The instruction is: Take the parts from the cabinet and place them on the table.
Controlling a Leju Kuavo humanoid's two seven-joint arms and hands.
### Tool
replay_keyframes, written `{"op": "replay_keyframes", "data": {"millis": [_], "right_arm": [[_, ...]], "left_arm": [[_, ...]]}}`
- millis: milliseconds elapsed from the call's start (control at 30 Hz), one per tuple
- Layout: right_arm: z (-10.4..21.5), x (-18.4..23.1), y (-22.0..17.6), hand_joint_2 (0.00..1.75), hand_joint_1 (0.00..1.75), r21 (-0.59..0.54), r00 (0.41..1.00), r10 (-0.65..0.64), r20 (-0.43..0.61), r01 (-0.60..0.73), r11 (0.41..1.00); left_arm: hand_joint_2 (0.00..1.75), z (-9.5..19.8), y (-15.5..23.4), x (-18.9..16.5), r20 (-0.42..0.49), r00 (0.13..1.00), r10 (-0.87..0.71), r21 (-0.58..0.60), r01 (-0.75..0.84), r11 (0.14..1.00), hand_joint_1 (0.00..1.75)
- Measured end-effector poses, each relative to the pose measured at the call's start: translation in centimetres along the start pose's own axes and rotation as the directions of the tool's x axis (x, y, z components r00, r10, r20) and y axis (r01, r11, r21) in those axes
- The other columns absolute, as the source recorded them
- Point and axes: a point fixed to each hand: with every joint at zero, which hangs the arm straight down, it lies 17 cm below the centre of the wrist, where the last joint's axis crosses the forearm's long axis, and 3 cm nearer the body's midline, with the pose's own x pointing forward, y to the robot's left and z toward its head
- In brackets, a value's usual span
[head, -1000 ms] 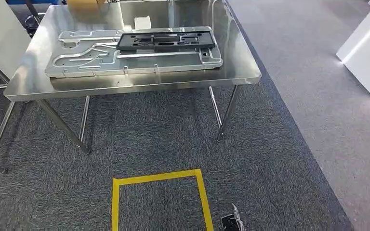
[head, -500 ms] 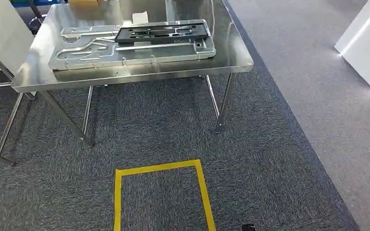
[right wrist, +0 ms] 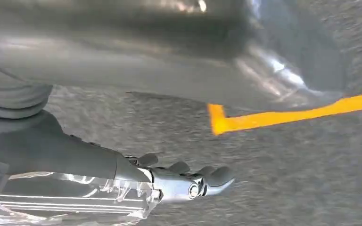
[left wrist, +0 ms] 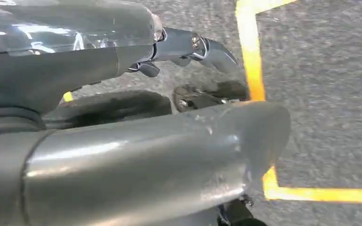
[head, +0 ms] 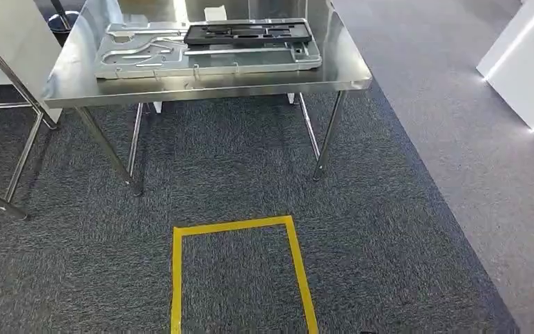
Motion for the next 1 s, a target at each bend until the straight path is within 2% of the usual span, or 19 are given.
{"op": "replay_keyframes", "data": {"millis": [433,733,1000], "right_arm": [[0.4,-2.3,-1.1,0.0,0.0,-0.028,0.996,-0.024,-0.083,0.021,0.999],[0.5,-2.6,-0.8,0.0,0.0,-0.011,0.995,-0.022,-0.095,0.021,1.0],[0.8,-3.3,-0.6,0.0,0.0,0.0,0.993,-0.015,-0.117,0.015,1.0]], "left_arm": [[0.0,0.1,0.0,-0.5,-0.016,1.0,0.01,0.004,-0.01,1.0,0.0],[0.0,0.0,0.0,-0.1,-0.009,1.0,0.0,0.002,0.0,1.0,0.0],[0.0,0.1,-0.1,-0.8,-0.038,0.999,-0.006,0.008,0.006,1.0,0.0]]}}
